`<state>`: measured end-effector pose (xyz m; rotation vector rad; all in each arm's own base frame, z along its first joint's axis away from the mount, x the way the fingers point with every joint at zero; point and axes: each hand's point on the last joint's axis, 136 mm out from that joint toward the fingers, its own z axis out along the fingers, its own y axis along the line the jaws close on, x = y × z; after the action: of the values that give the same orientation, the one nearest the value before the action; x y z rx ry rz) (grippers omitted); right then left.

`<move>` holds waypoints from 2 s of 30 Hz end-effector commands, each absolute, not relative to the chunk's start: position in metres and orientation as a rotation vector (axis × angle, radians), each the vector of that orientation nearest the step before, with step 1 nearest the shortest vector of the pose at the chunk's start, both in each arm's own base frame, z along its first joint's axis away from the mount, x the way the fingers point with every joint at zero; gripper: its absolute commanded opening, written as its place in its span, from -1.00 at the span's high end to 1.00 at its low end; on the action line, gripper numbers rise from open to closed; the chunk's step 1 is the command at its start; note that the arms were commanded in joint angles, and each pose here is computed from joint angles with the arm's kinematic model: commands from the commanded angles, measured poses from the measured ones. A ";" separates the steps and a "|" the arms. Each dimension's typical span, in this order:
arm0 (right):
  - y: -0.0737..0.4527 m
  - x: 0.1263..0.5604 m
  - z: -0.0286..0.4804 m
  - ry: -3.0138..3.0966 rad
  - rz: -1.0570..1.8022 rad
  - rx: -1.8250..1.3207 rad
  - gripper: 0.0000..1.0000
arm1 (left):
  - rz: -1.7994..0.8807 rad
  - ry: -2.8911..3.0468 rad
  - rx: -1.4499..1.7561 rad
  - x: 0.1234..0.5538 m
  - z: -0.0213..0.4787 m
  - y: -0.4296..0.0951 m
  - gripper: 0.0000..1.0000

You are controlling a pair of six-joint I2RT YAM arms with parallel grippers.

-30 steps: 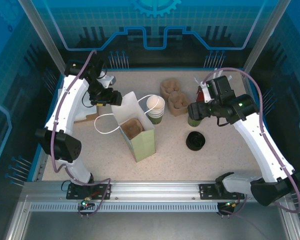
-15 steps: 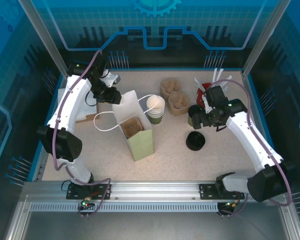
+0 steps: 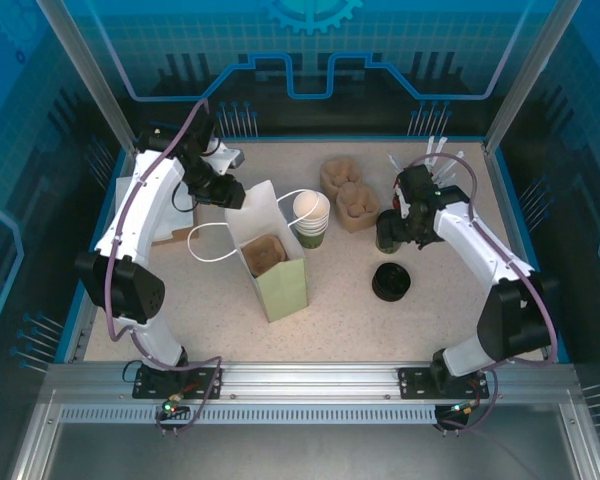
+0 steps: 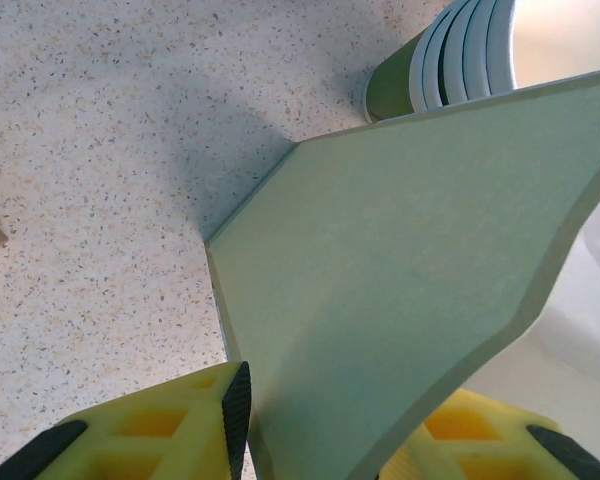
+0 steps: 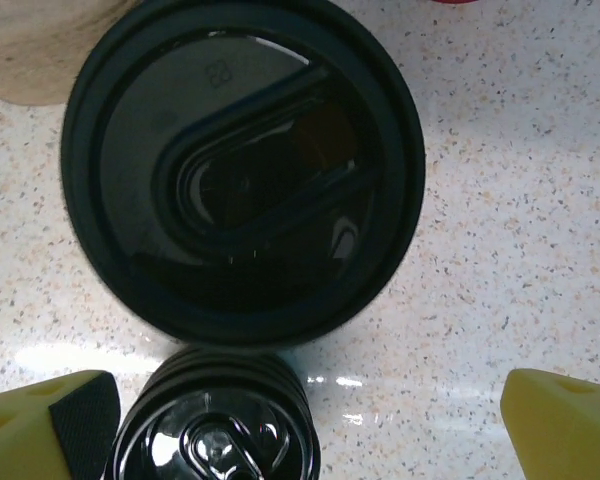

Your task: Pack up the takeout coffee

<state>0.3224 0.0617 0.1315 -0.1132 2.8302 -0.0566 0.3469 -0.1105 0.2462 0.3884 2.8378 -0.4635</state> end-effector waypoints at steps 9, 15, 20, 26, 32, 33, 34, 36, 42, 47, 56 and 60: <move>0.074 0.366 0.127 2.809 0.013 -0.085 -1.00 | -0.494 2.818 0.430 0.340 0.254 -0.118 0.24; 0.076 0.375 0.119 2.833 0.027 -0.083 -1.00 | -0.494 2.819 0.435 0.339 0.254 -0.119 0.24; 0.082 0.381 0.114 2.848 0.060 -0.106 -1.00 | -0.495 2.819 0.444 0.338 0.254 -0.120 0.24; 0.081 0.382 0.108 2.879 0.040 -0.111 -1.00 | -0.488 2.820 0.439 0.337 0.255 -0.121 0.26; 0.081 0.380 0.102 2.904 0.033 -0.119 -0.98 | -0.494 2.820 0.439 0.338 0.255 -0.123 0.27; 0.081 0.381 0.100 2.907 0.032 -0.122 -0.96 | -0.492 2.820 0.443 0.338 0.255 -0.123 0.27; 0.081 0.381 0.100 2.909 0.029 -0.124 -0.95 | -0.488 2.821 0.442 0.338 0.255 -0.123 0.27; 0.081 0.381 0.098 2.913 0.026 -0.127 -0.93 | -0.488 2.821 0.441 0.338 0.255 -0.123 0.27; 0.080 0.383 0.100 2.910 0.017 -0.124 -0.78 | -0.486 2.824 0.440 0.337 0.255 -0.122 0.27; 0.079 0.381 0.104 2.908 0.011 -0.127 -0.67 | -0.473 2.825 0.426 0.337 0.254 -0.121 0.27; 0.076 0.368 0.147 2.848 -0.002 -0.151 -0.63 | -0.481 2.831 0.320 0.335 0.257 -0.120 0.30; 0.078 0.351 0.182 2.801 0.014 -0.168 -0.61 | -0.502 2.815 0.292 0.333 0.261 -0.123 0.32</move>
<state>0.3652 0.0770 0.1363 -0.1415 2.8700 -0.0013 0.3410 -0.1176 0.2475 0.3192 2.8538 -0.4797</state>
